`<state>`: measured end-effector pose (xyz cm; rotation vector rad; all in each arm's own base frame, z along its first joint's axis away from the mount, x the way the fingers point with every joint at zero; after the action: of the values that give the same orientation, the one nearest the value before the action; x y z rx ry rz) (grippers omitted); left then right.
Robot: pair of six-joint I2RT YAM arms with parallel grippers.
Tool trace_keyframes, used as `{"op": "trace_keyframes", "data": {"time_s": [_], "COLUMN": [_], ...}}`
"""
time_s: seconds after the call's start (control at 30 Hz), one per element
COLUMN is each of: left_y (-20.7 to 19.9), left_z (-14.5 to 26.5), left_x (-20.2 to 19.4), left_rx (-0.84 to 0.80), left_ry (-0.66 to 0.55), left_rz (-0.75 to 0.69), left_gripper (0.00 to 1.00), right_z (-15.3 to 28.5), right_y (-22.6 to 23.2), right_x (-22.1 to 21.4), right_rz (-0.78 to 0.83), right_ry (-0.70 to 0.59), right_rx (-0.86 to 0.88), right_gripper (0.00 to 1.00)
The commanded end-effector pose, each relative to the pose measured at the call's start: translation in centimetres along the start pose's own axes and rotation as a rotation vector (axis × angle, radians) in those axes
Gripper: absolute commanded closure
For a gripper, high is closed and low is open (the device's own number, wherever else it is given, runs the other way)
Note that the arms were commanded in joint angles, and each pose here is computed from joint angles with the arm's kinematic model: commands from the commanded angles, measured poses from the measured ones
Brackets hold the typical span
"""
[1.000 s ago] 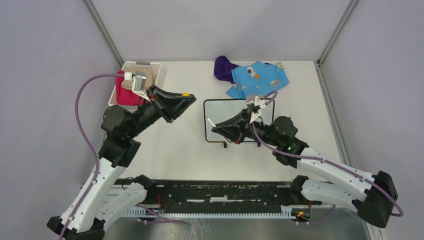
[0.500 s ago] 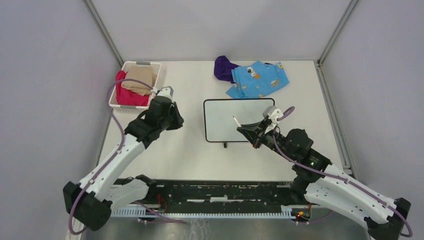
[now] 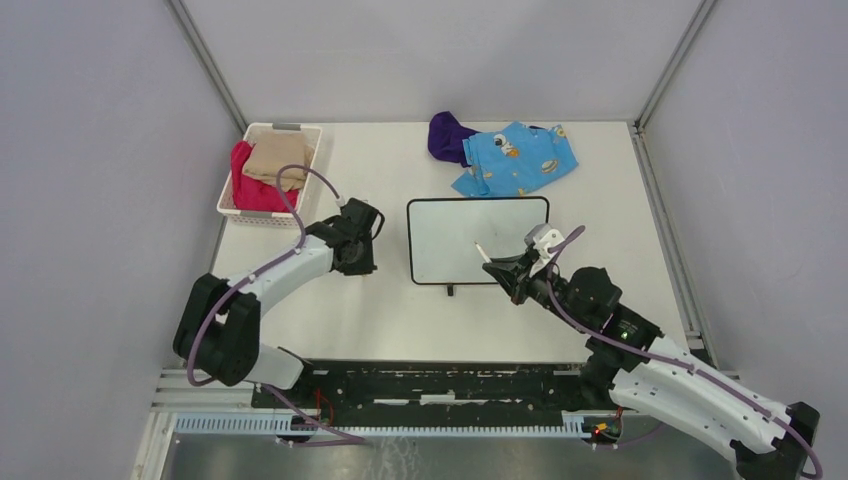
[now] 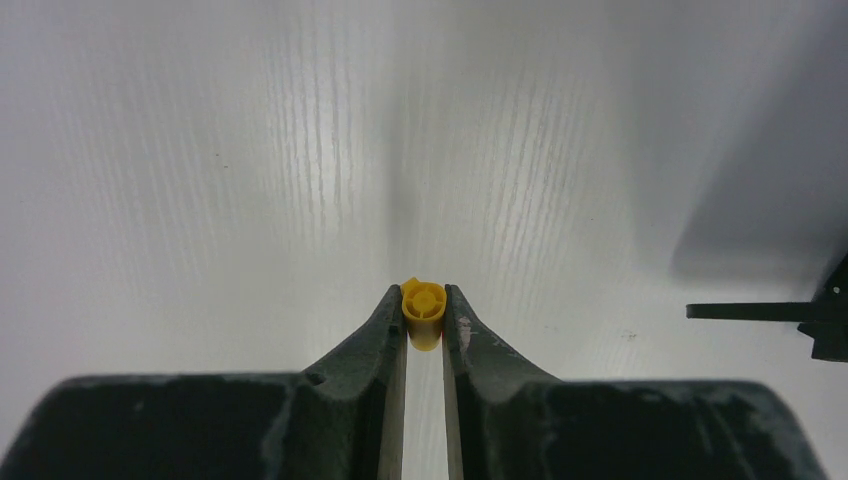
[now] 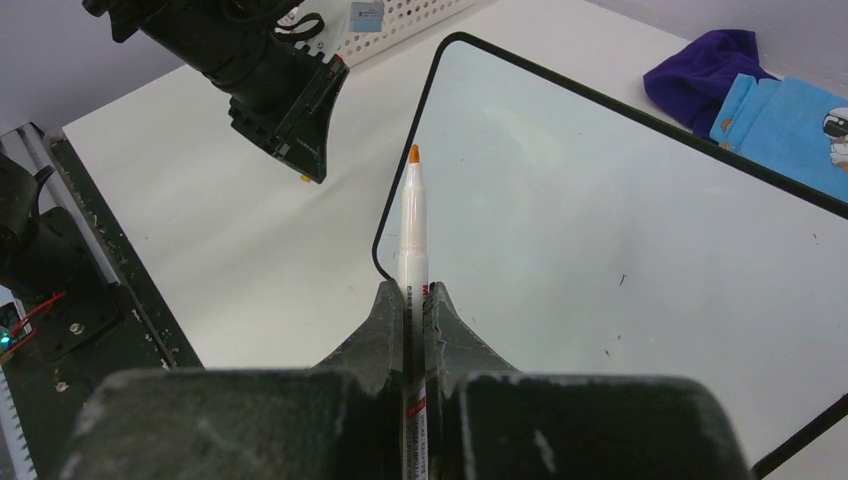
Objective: Write a sentence on the whiteboard
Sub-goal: Place the pen cap at the center of the board.
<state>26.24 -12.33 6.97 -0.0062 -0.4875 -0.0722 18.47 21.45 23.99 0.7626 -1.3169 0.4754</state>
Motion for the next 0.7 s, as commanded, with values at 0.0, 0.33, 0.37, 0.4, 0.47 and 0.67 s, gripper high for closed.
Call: {"op": "trace_keyframes", "data": {"time_s": [0.0, 0.33, 0.37, 0.4, 0.47, 0.67], "left_y": [-1.0, -1.3, -1.3, -1.4, -1.4, -1.2], "left_z": [-1.5, -3.6, -3.9, -4.0, -4.3, -4.5], "left_x": [0.4, -1.8, -2.1, -2.2, -2.4, -2.8], "left_rx": [-0.043, -0.045, -0.047, -0.049, -0.047, -0.038], "left_ry": [-0.010, 0.087, 0.102, 0.110, 0.120, 0.137], "left_rz": [-0.009, -0.030, -0.033, -0.034, -0.037, -0.043], "left_gripper": [0.98, 0.97, 0.97, 0.96, 0.95, 0.90], "right_z": [-0.5, -1.3, -1.3, -1.4, -1.4, -1.5], "right_y": [0.4, 1.0, 0.9, 0.9, 1.0, 1.1], "right_x": [0.9, 1.3, 1.4, 1.5, 1.7, 2.2], "right_rz": [0.016, 0.018, 0.021, 0.023, 0.025, 0.030], "right_ry": [-0.031, -0.039, -0.040, -0.043, -0.046, -0.051], "right_rx": [0.020, 0.050, 0.049, 0.046, 0.048, 0.050], "right_gripper": [1.00, 1.00, 1.00, 1.00, 1.00, 1.00]}}
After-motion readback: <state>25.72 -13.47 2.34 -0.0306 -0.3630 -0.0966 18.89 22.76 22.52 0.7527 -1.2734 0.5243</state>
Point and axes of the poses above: each gripper's point midway between its finger pads, its own z axis back along the fingers, its own y axis along the line the jaws close on, x = y × z, the point moved 1 cm from there along z, back along the fingers, and after that the axes turned 8 degrees about -z, right-handed, at the moved point
